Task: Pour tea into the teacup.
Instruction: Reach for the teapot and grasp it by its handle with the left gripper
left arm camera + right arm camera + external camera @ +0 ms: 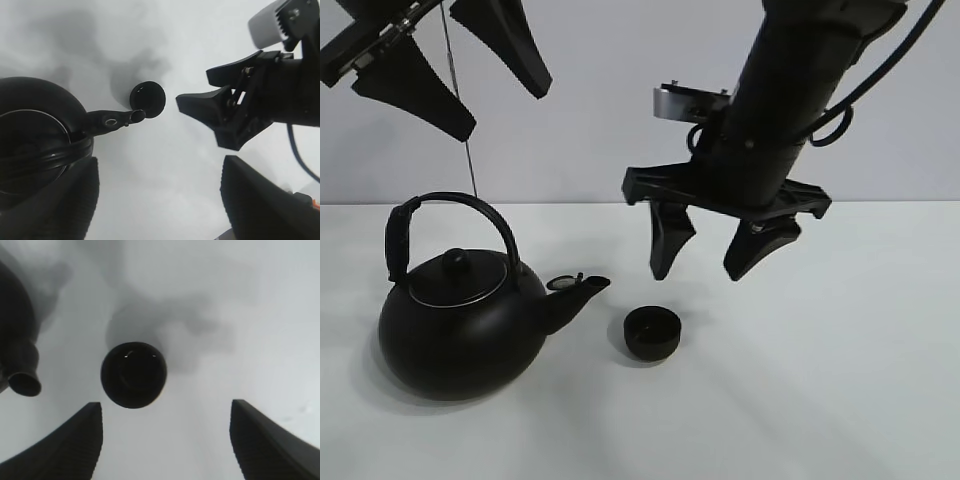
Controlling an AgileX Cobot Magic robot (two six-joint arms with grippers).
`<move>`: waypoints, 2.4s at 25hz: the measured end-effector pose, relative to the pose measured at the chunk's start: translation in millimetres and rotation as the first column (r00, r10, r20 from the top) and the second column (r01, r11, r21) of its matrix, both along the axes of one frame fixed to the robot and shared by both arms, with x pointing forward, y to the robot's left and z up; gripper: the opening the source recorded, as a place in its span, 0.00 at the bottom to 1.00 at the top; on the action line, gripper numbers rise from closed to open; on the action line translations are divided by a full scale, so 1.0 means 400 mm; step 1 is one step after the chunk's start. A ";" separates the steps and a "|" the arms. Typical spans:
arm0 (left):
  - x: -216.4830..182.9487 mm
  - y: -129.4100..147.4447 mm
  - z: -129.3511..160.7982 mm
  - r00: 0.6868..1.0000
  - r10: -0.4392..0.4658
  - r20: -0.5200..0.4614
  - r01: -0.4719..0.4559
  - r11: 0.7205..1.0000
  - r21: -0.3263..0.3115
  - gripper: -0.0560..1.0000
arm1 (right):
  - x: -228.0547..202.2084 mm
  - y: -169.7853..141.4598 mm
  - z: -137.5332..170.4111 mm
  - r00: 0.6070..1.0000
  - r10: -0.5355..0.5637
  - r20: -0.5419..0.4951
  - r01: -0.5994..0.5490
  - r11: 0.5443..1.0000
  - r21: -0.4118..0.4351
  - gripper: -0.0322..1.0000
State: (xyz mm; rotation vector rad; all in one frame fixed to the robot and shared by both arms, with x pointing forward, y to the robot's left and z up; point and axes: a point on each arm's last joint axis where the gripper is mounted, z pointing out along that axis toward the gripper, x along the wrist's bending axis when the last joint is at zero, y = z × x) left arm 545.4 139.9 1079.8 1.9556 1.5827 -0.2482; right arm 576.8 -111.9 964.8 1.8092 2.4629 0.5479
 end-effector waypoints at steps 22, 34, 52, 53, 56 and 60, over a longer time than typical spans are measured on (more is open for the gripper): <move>0.000 0.000 0.000 1.000 -0.001 0.001 0.001 1.000 0.000 0.53 | -0.050 -0.230 0.224 0.989 -0.148 0.021 0.149 0.988 -0.044 0.51; 0.000 0.000 0.000 1.000 -0.001 0.001 0.001 1.000 0.000 0.53 | -0.067 -0.238 0.245 0.990 -0.140 0.026 0.142 0.988 -0.061 0.51; 0.004 0.000 0.002 1.000 0.010 0.018 -0.010 1.000 -0.005 0.53 | -0.061 -0.235 0.247 0.988 -0.145 0.052 0.147 0.988 -0.044 0.51; 0.006 0.000 0.002 1.000 0.013 0.022 -0.013 1.000 -0.006 0.53 | -0.060 -0.235 0.247 0.988 -0.146 0.055 0.148 0.988 -0.042 0.51; 0.013 -0.001 0.004 0.998 0.029 0.050 -0.028 1.000 -0.013 0.53 | -0.059 -0.235 0.248 0.987 -0.147 0.059 0.149 0.988 -0.039 0.51; 0.029 0.002 0.009 0.990 0.043 0.131 -0.043 0.999 -0.005 0.53 | -0.056 -0.234 0.249 0.986 -0.149 0.075 0.151 0.988 -0.032 0.51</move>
